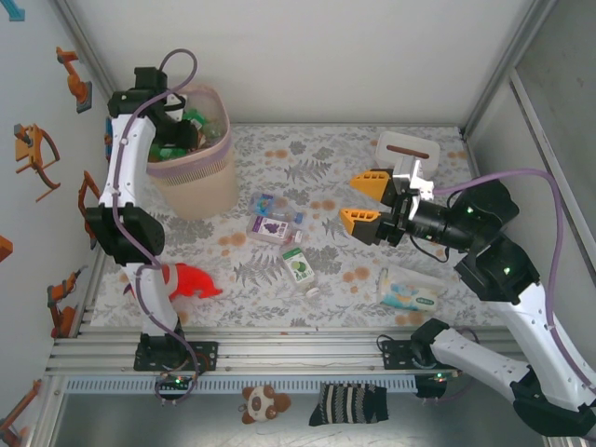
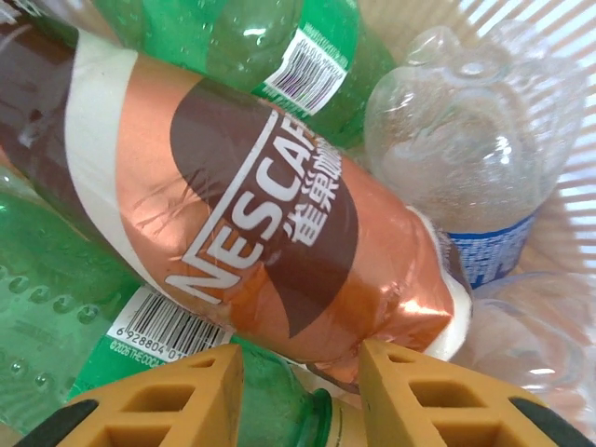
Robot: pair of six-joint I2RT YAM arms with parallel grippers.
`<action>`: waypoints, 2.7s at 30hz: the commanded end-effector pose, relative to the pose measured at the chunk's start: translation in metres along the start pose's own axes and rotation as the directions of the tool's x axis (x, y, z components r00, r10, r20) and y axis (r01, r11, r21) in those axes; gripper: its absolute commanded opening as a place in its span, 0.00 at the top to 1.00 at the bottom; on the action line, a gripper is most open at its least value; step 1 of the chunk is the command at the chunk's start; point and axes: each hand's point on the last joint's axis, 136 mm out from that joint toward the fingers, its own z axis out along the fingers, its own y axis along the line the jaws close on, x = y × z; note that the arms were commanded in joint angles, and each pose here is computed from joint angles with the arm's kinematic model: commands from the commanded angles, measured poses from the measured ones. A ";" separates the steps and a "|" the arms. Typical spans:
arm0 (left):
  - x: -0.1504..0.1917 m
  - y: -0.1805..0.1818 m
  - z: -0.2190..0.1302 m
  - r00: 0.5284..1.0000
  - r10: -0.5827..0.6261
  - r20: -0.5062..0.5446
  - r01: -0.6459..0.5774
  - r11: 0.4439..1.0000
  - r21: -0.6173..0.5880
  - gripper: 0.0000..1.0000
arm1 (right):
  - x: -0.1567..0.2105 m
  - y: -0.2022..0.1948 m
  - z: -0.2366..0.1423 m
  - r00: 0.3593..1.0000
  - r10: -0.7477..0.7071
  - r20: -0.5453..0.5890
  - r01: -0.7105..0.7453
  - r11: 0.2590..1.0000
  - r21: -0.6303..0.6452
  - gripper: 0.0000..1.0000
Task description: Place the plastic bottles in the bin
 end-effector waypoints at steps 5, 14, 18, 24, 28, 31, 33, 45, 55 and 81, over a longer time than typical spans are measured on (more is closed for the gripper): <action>-0.019 -0.018 -0.073 0.978 -0.037 0.207 0.022 0.997 0.075 0.61 | 0.010 -0.013 0.005 0.999 0.036 -0.026 -0.035 0.998 0.054 0.38; -0.004 -0.046 -0.116 0.950 -0.084 0.301 0.023 0.980 0.199 0.59 | 0.050 -0.036 0.021 0.977 0.127 -0.171 -0.106 0.987 0.124 0.41; 0.008 -0.057 -0.131 0.929 -0.122 0.350 0.028 0.964 0.263 0.59 | 0.072 -0.044 0.029 0.954 0.176 -0.242 -0.142 0.978 0.152 0.43; 0.038 -0.074 -0.145 0.904 -0.176 0.391 0.033 0.937 0.347 0.58 | 0.111 -0.050 0.038 0.904 0.249 -0.347 -0.187 0.961 0.203 0.43; 0.058 -0.086 -0.154 0.892 -0.202 0.405 0.027 0.917 0.397 0.58 | 0.146 -0.050 0.046 0.856 0.297 -0.422 -0.203 0.946 0.254 0.43; 0.072 -0.095 -0.159 0.887 -0.217 0.409 0.024 0.904 0.427 0.58 | 0.170 -0.049 0.055 0.815 0.333 -0.474 -0.207 0.932 0.299 0.43; 0.079 -0.101 -0.163 0.882 -0.224 0.414 0.016 0.894 0.448 0.58 | 0.187 -0.048 0.062 0.785 0.358 -0.505 -0.207 0.920 0.332 0.43; 0.118 -0.111 -0.162 0.866 -0.301 0.400 0.058 0.854 0.517 0.57 | 0.282 -0.048 0.085 0.592 0.564 -0.576 -0.137 0.775 0.617 0.44; 0.134 -0.111 -0.153 0.867 -0.318 0.384 0.074 0.844 0.531 0.55 | 0.355 -0.026 0.086 0.414 0.590 -0.693 -0.001 0.762 0.648 0.33; 0.142 -0.112 -0.156 0.867 -0.318 0.384 0.070 0.841 0.537 0.53 | 0.456 -0.035 0.065 0.281 0.660 -0.697 0.127 0.694 0.708 0.21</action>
